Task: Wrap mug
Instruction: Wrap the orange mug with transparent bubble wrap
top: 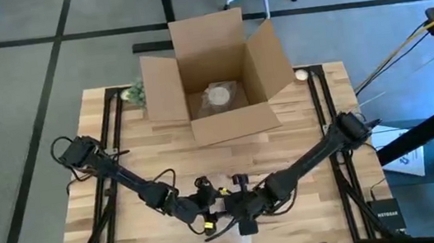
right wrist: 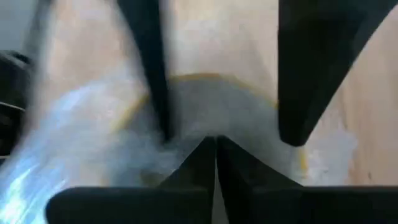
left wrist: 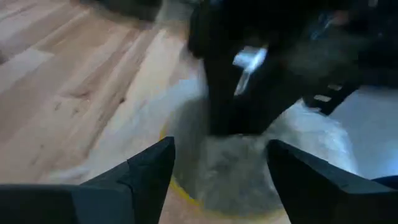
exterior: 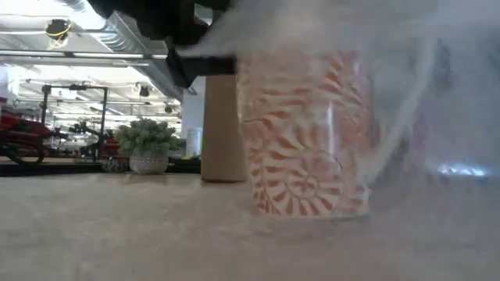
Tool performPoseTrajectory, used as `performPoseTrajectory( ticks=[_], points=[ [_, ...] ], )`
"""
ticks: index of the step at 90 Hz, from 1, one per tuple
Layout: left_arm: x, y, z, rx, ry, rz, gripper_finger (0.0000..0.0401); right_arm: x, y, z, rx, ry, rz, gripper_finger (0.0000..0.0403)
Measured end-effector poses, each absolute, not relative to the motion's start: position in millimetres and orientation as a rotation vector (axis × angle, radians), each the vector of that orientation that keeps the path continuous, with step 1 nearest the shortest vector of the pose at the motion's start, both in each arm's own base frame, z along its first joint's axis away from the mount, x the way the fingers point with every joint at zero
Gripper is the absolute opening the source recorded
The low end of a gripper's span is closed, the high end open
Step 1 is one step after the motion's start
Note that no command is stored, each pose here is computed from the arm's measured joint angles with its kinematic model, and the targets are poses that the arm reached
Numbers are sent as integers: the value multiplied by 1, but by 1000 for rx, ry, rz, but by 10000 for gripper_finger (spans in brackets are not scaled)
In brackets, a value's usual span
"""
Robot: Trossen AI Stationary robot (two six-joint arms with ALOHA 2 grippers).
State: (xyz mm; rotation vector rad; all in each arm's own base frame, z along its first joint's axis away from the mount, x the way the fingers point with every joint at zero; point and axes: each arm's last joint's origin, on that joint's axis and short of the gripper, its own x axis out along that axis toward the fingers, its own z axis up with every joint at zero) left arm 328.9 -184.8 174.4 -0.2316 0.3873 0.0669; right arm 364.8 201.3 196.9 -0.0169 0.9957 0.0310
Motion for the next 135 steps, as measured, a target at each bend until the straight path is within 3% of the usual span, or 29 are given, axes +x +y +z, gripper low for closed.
performPoseTrajectory(
  ticks=[23, 48, 69, 87, 116, 135],
  points=[
    [325, -186, 180, -232, 390, 55, 239, 371, 206, 181, -17, 1016, 41, 3],
    [297, -188, 217, -313, 429, 32, 239, 371, 206, 181, -15, 1018, 41, 3],
    [268, -204, 176, -346, 685, 135, 239, 371, 206, 181, -21, 1017, 45, 3],
    [291, -213, 153, -401, 568, 108, 239, 371, 206, 181, -24, 1016, 46, 3],
    [333, -200, 196, -313, 412, 24, 239, 370, 206, 178, -36, 1028, 44, 3],
    [336, -196, 197, -278, 415, 16, 239, 371, 205, 178, -39, 1025, 44, 3]
  ],
)
